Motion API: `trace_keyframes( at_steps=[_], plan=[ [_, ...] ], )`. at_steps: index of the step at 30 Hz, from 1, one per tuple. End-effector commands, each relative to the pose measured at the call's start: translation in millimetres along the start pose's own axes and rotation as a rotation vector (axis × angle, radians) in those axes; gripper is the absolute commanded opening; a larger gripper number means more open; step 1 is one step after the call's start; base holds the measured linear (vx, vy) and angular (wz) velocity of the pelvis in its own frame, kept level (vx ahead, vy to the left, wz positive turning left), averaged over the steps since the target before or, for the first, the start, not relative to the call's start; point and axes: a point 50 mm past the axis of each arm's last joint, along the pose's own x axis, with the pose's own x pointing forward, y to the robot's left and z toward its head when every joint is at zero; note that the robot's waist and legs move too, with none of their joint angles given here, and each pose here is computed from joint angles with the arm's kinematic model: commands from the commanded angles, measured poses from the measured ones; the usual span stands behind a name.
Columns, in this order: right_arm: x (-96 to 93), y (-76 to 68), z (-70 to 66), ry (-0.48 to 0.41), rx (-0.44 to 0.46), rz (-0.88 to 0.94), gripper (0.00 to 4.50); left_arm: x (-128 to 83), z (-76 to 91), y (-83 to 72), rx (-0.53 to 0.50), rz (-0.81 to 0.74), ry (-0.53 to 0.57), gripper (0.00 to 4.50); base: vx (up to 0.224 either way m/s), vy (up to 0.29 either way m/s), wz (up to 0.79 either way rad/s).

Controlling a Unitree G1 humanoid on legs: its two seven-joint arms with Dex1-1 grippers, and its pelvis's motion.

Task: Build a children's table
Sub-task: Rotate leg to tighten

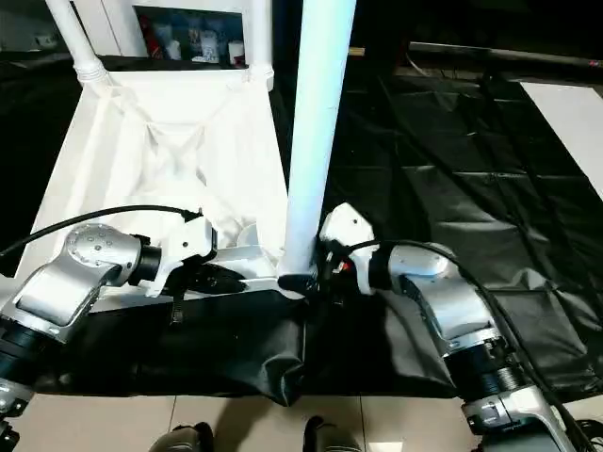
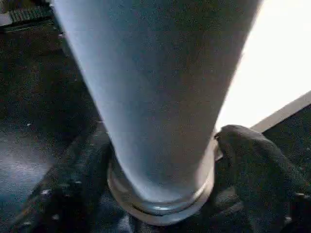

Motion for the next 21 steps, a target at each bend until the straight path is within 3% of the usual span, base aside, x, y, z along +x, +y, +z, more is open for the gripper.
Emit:
trace_keyframes(
  at_steps=[1, 7, 17, 21],
  plan=[
    [-2.1, 0.0, -5.0, 0.025, 0.003, 0.002, 3.33, 11, -4.0, -11.7, -0.009, -0.091, 0.020, 0.00, 0.000, 0.000, 0.00],
    [-1.8, -0.2, -5.6, 0.028, 0.001, 0.005, 2.74, 10, -4.3, -11.5, -0.011, -0.088, 0.022, 0.00, 0.000, 0.000, 0.00],
    [0.3, -0.6, -7.2, 0.019, 0.017, -0.013, 2.60, 9, -5.5, -10.5, -0.027, -0.073, 0.023, 0.00, 0.000, 0.000, 0.00],
    [6.0, -5.3, -13.3, 0.008, 0.054, -0.148, 2.60, 17, -8.4, -0.6, -0.089, 0.043, 0.028, 0.00, 0.000, 0.000, 0.00]
  ],
)
